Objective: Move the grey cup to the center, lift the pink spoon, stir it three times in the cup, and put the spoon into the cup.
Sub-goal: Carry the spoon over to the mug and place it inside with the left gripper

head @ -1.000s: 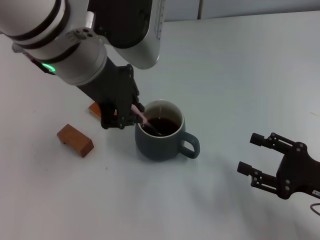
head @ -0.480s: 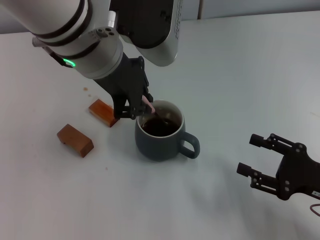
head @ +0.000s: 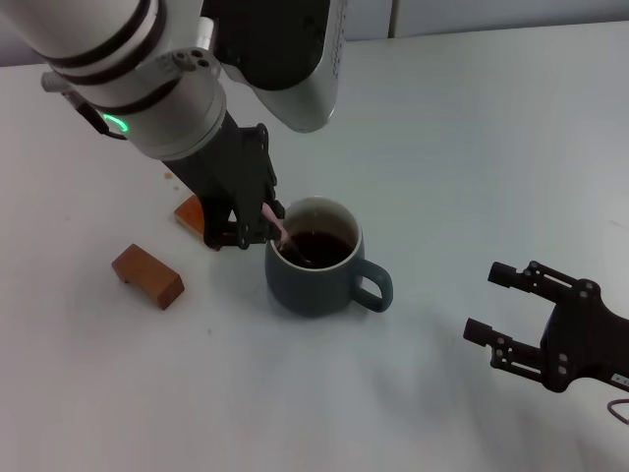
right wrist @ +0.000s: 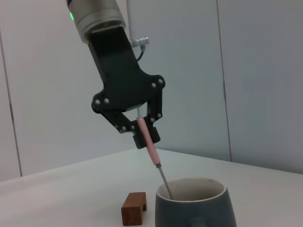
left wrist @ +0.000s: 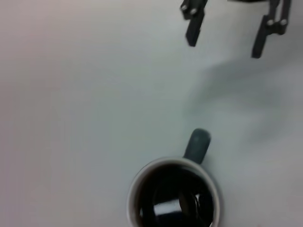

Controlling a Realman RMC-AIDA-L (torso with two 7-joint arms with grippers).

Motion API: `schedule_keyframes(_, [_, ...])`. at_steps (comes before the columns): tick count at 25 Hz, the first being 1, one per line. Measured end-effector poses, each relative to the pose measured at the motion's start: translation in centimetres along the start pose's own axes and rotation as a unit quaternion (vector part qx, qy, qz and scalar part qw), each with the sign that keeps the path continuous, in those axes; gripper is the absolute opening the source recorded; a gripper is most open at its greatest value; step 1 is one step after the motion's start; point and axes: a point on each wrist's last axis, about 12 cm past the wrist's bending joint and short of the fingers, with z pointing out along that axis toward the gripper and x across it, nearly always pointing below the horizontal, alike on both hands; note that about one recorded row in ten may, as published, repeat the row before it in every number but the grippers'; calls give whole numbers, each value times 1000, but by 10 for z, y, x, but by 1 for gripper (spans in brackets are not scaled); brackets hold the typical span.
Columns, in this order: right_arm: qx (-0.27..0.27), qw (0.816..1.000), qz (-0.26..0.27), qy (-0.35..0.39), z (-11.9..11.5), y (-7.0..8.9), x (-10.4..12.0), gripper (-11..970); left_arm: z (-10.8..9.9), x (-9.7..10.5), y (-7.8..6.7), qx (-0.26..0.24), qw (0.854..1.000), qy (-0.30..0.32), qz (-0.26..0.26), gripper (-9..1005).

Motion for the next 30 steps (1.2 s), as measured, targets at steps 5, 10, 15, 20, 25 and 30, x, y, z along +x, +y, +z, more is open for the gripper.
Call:
schedule_keyframes(5, [0, 1000, 0, -1, 0, 0, 0, 745, -2, -5, 1, 3, 1000, -30, 4, 164])
schedule_keyframes(10, [2, 1000, 1, -1, -1, 0, 0, 746, 3, -4, 7, -23, 999, -33, -5, 166])
schedule_keyframes(15, [2, 1000, 0, -2, -1, 0, 0, 746, 3, 0, 11, -33, 999, -15, -19, 168])
schedule_keyframes(20, [-1, 1000, -1, -2, 0, 0, 0, 746, 1, 3, 8, -14, 999, 10, -28, 170])
schedule_keyframes(25, [-2, 1000, -2, -1, 1, 0, -1, 746, -2, 2, 4, -1, 1000, 14, -26, 171])
schedule_keyframes(30, [-3, 1000, -2, -1, 1, 0, -1, 745, -2, -7, 0, 12, 1000, -27, -9, 173])
